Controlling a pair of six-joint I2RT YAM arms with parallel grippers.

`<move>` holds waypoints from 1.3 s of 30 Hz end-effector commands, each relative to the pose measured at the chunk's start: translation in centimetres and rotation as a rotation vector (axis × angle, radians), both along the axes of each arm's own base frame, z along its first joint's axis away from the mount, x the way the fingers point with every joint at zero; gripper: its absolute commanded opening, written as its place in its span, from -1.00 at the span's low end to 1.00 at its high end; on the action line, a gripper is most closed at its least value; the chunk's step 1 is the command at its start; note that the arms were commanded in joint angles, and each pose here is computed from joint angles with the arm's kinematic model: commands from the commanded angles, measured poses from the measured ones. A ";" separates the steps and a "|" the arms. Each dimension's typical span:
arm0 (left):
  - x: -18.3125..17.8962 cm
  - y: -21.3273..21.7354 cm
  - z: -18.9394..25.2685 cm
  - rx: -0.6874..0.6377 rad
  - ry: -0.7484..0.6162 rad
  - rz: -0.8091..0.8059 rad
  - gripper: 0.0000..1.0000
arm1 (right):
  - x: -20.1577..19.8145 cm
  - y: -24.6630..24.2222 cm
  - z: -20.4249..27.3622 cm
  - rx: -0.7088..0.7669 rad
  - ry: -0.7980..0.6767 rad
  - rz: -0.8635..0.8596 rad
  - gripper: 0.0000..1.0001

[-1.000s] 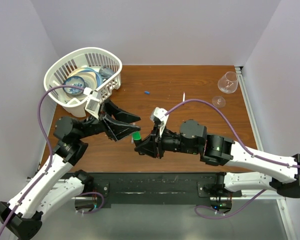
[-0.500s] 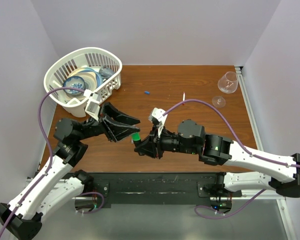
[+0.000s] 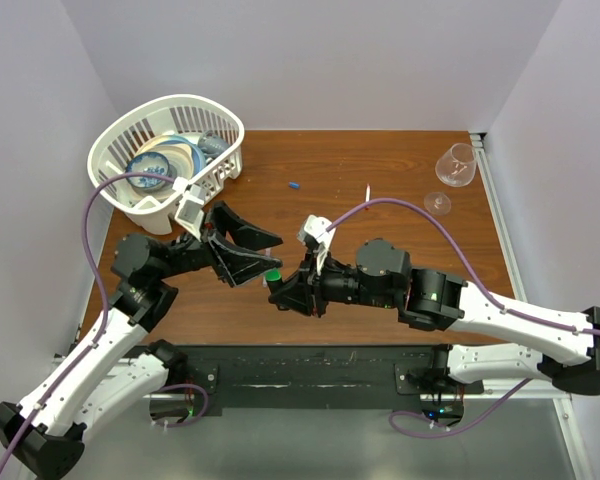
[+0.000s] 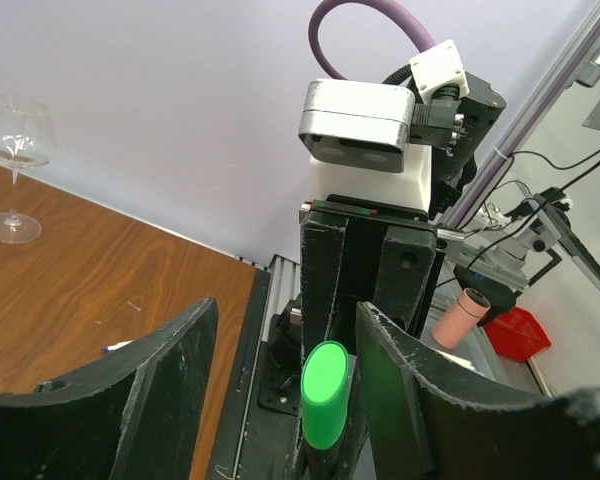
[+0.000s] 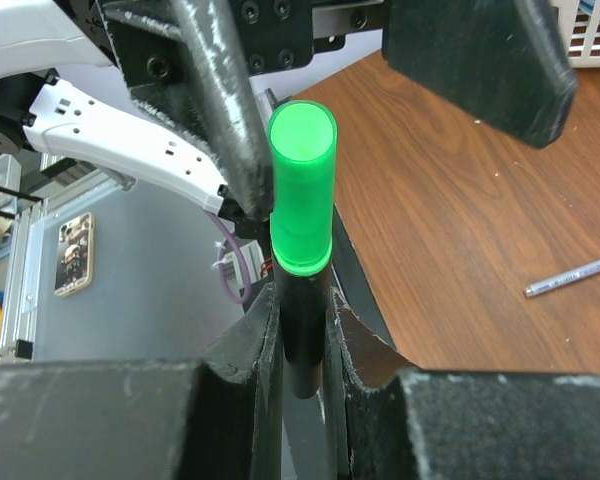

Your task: Insert the pens into the pen caps

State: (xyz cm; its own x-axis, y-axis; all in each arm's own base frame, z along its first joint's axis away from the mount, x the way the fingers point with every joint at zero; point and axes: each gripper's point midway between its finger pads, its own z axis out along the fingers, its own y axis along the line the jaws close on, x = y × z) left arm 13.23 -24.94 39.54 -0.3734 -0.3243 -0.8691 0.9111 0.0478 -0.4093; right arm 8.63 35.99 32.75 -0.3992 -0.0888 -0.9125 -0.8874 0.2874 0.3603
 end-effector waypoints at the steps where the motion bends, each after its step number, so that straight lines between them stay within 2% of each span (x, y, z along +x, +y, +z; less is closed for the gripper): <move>1: -0.7 0.2 1.1 -0.024 -0.026 -0.019 0.25 | 0.2 -0.2 4.1 0.103 -0.045 -0.015 -1.00; 4: -0.7 0.2 1.1 -0.024 -0.025 -0.023 0.18 | 0.3 -0.2 4.1 0.094 -0.048 -0.019 -1.00; 7: -0.9 0.2 1.3 -0.033 -0.030 -0.029 -0.05 | 0.3 -0.1 4.1 0.098 -0.046 -0.019 -1.00; 10: -1.3 0.1 1.2 -0.040 -0.024 -0.061 -0.57 | 0.4 0.0 4.5 0.111 -0.050 -0.024 -1.00; 11: -1.6 0.0 1.0 -0.038 -0.021 -0.080 -0.91 | 0.6 0.0 4.8 0.121 -0.053 -0.033 -1.00; 12: -1.7 0.0 0.3 -0.036 0.010 -0.095 -1.00 | 1.0 -0.2 5.3 0.135 -0.065 -0.054 -1.00; 14: -2.2 0.1 -0.2 -0.047 -0.008 -0.112 -1.00 | 1.4 -0.4 7.3 0.195 -0.092 -0.080 -1.00; 16: -2.1 0.1 -1.2 -0.058 0.032 -0.118 -1.00 | 1.8 -0.6 9.4 0.247 -0.137 -0.092 -1.00; 20: -4.2 0.1 -1.0 -0.076 0.028 -0.260 -1.00 | 2.2 -0.6 12.6 0.243 -0.225 -0.080 -1.00; 24: -4.7 0.2 -1.7 -0.045 0.064 -0.283 -1.00 | 3.1 -1.6 15.5 0.265 -0.310 -0.106 -1.00; 26: -5.0 0.4 -1.7 -0.073 0.076 -0.283 -1.00 | 2.7 -1.6 16.5 0.279 -0.326 -0.071 -1.00; 29: -5.6 0.6 -2.4 -0.098 0.114 -0.303 -1.00 | 3.0 -0.9 17.0 0.273 -0.343 -0.065 -1.00; 32: -5.4 0.1 -3.1 -0.085 0.080 -0.284 -1.00 | 3.6 -0.4 17.3 0.277 -0.341 -0.055 -1.00; 35: -4.4 -0.6 -4.4 -0.063 0.101 -0.256 -1.00 | 5.1 -0.3 17.6 0.288 -0.322 -0.072 -1.00; 37: -4.8 -0.5 -4.7 -0.102 0.109 -0.278 -1.00 | 6.3 -0.3 17.5 0.290 -0.305 -0.082 -1.00; 39: -4.8 -0.9 -5.4 -0.081 0.107 -0.286 -1.00 | 7.6 -0.4 17.1 0.276 -0.290 -0.103 -1.00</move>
State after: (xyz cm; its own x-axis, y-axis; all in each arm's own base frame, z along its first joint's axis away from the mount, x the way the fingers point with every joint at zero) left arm 12.12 -23.51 41.05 -0.3884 -0.5594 -0.7322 0.9100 -0.1078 -0.4003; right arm 10.94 35.64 35.59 -0.3058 -0.2535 -0.9177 -0.9370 0.2512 0.2428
